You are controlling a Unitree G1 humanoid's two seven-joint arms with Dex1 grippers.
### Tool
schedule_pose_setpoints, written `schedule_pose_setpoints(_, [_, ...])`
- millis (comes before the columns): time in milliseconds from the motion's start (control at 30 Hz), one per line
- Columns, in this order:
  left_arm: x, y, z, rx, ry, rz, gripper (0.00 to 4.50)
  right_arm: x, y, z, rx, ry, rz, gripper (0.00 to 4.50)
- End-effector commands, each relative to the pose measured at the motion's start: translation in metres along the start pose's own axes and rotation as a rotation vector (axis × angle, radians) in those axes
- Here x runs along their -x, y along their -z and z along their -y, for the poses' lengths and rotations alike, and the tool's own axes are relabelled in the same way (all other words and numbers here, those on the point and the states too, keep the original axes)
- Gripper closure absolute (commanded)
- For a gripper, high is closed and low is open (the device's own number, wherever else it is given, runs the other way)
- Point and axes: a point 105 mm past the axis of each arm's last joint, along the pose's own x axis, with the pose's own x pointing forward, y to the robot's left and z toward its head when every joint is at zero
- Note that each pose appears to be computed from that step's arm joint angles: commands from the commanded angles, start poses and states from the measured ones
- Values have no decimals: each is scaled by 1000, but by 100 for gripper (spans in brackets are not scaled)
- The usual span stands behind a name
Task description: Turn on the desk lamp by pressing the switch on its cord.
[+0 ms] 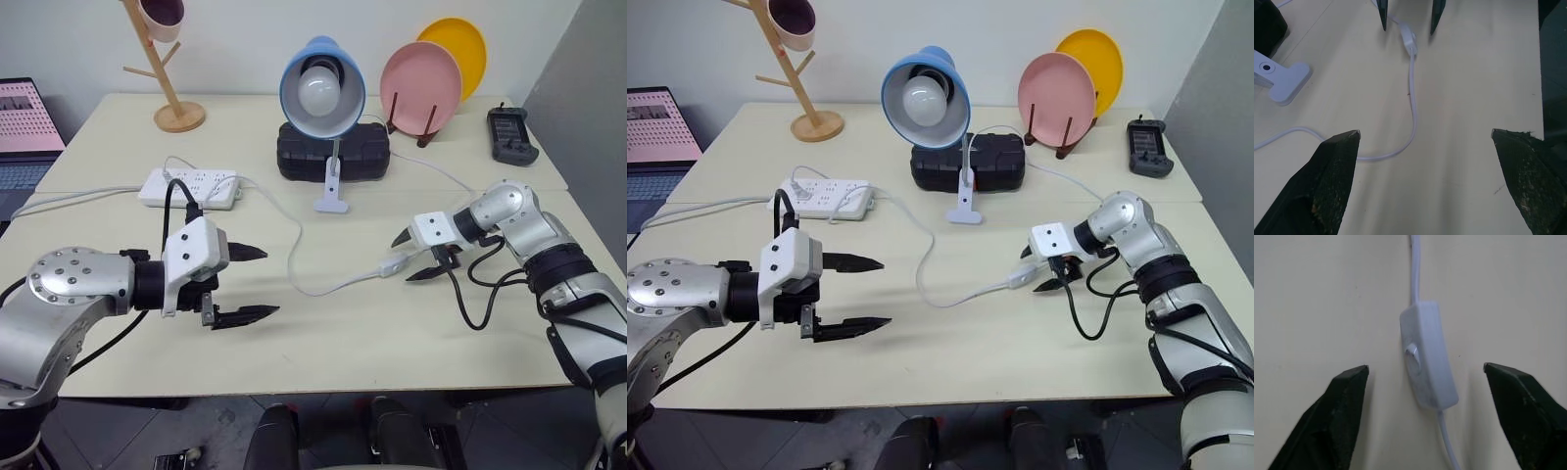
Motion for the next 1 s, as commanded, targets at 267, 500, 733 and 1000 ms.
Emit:
schedule_pose_setpoints(267, [8, -11, -7, -38, -53, 23, 0, -1, -3, 2, 52, -25, 15, 391])
schedule_pose_setpoints(500, [7, -13, -9, 50, -64, 73, 0, 7, -7, -1, -156, -33, 123, 419])
schedule_pose_setpoints(733, [-7, -21, -20, 283, -120, 274, 0, 31, -57, -20, -706, -219, 441, 419])
schedule_pose_setpoints(1000, [-27, -54, 2, 502, 96, 448, 0, 41, -94, -11, -921, -311, 607, 419])
